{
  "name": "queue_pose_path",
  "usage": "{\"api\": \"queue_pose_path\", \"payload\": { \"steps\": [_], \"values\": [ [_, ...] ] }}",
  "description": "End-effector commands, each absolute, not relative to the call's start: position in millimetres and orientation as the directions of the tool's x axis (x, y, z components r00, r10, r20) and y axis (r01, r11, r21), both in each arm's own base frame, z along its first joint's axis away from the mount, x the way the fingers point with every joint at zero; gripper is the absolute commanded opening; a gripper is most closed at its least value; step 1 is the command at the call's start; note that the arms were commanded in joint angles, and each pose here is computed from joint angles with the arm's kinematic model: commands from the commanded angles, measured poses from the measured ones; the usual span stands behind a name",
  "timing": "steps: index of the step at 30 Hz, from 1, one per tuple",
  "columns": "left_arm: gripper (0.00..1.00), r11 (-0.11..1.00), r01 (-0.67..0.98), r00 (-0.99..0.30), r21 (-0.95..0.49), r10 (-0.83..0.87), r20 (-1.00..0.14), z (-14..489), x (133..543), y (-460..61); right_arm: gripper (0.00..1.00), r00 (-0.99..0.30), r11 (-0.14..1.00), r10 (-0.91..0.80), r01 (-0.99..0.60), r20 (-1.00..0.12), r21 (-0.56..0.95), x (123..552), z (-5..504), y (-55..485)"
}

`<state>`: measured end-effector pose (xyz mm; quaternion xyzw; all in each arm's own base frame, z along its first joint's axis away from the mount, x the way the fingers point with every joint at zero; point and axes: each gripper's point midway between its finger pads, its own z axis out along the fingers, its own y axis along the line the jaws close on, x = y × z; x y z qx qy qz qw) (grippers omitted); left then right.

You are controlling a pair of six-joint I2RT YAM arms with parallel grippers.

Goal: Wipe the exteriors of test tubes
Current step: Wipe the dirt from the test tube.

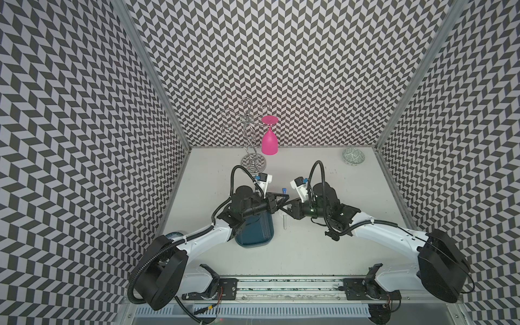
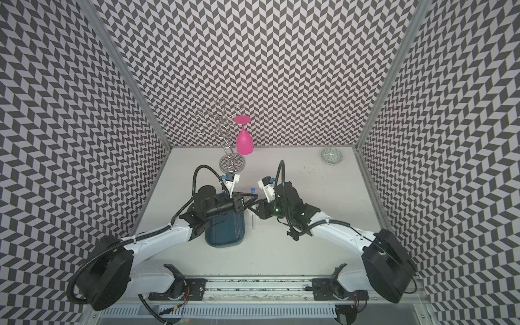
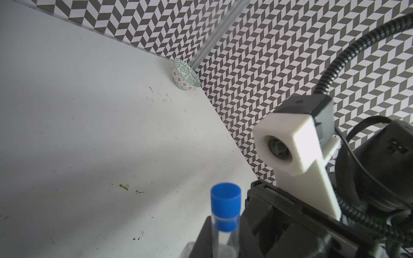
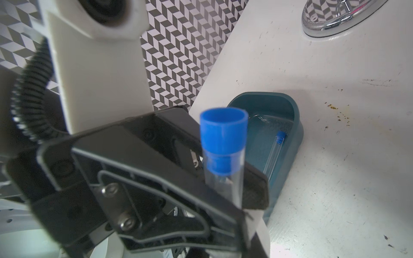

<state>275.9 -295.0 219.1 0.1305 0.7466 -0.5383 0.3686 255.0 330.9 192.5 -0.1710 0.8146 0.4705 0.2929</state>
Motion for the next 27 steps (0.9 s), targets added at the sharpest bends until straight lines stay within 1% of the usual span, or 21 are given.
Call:
{"api": "queue_pose_path", "payload": {
  "steps": [1,6,10,13,21,27],
  "values": [
    [0.20,0.376,0.590,-0.699,-0.715,-0.207,-0.685,222,273,-289,0.17,-0.751,0.468,0.011,-0.580,-0.660,0.667,253,192,335],
    [0.20,0.388,0.578,-0.696,-0.718,-0.225,-0.682,222,278,-281,0.16,-0.806,0.470,-0.025,-0.532,-0.592,0.705,214,157,335],
    [0.20,0.391,0.565,-0.702,-0.727,-0.236,-0.672,218,279,-278,0.17,-0.841,0.461,-0.030,-0.491,-0.540,0.739,187,138,335],
    [0.20,0.391,0.562,-0.703,-0.729,-0.238,-0.670,218,279,-277,0.17,-0.853,0.458,-0.028,-0.475,-0.521,0.752,180,133,335],
    [0.20,0.393,0.567,-0.691,-0.724,-0.251,-0.678,224,281,-276,0.17,-0.851,0.446,-0.046,-0.486,-0.523,0.751,177,135,338],
    [0.21,0.395,0.570,-0.683,-0.720,-0.260,-0.683,228,285,-276,0.18,-0.859,0.458,-0.068,-0.478,-0.507,0.749,167,125,337]
  ]
}}
